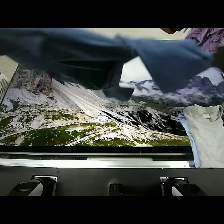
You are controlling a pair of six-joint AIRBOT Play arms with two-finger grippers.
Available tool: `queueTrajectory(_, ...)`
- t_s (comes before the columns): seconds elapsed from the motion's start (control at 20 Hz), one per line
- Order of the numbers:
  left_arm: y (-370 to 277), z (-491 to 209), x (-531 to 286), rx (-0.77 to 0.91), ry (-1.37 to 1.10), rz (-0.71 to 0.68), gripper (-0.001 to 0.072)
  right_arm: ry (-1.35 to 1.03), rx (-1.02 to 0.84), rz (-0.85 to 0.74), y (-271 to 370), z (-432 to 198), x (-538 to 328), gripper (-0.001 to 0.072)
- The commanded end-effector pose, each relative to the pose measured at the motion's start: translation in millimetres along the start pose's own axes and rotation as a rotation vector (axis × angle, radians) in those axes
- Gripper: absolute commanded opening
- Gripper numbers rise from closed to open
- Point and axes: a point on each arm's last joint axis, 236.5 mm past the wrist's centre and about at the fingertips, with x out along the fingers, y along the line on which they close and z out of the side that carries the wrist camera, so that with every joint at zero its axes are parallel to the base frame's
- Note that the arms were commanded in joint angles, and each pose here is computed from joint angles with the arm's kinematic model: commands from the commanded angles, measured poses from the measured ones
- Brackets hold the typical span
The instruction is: Fold the clothes and pants, and hang the long-sleeved shirts on hangers.
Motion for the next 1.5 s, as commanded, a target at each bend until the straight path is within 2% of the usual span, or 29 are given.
queueTrajectory(0.0, 28.7, 34.8, -92.6, -0.049, -0.161, 0.200, 0.0012, -0.119, -0.019, -0.014, -4.4, -4.1, -81.8, 0.0029)
queueTrajectory(0.15, 37.1, 17.5, -88.3, -0.066, -0.096, 0.231, 0.0012, -0.172, 0.044, -0.004, -3.5, -0.2, -98.9, 0.0029)
queueTrajectory(0.35, 64.1, -62.0, -11.8, -0.109, 0.180, 0.272, 0.0013, -0.021, 0.133, 0.057, 12.8, -1.7, -26.0, 0.0030)
queueTrajectory(0.6, 118.9, -264.3, 104.6, -0.185, 0.726, 0.355, 0.0015, 0.435, 0.275, 0.290, 79.6, -62.6, 154.3, 0.0030)
queueTrajectory(0.8, 152.4, -417.4, 159.0, -0.241, 1.038, 0.400, 0.0015, 0.704, 0.380, 0.313, 95.3, -147.7, 287.8, 0.0030)
queueTrajectory(0.95, 159.7, -492.3, 177.3, -0.302, 1.175, 0.404, 0.0015, 0.733, 0.471, 0.329, 104.4, -183.4, 353.4, 0.0030)
queueTrajectory(1.15, 164.7, -526.1, 179.0, -0.317, 1.240, 0.415, 0.0015, 0.676, 0.517, 0.337, 106.5, -180.7, 377.2, 0.0040)
queueTrajectory(1.2, 165.3, -524.3, 180.3, -0.317, 1.232, 0.415, 0.0015, 0.670, 0.513, 0.337, 105.7, -178.2, 375.4, 0.0138)
queueTrajectory(1.3, 166.7, -517.7, 182.4, -0.318, 1.217, 0.415, 0.0015, 0.675, 0.467, 0.308, 97.7, -176.0, 364.7, 0.0474)
queueTrajectory(1.45, 168.9, -503.0, 184.4, -0.321, 1.199, 0.417, 0.0015, 0.704, 0.332, 0.256, 57.6, -168.1, 323.4, 0.0537)
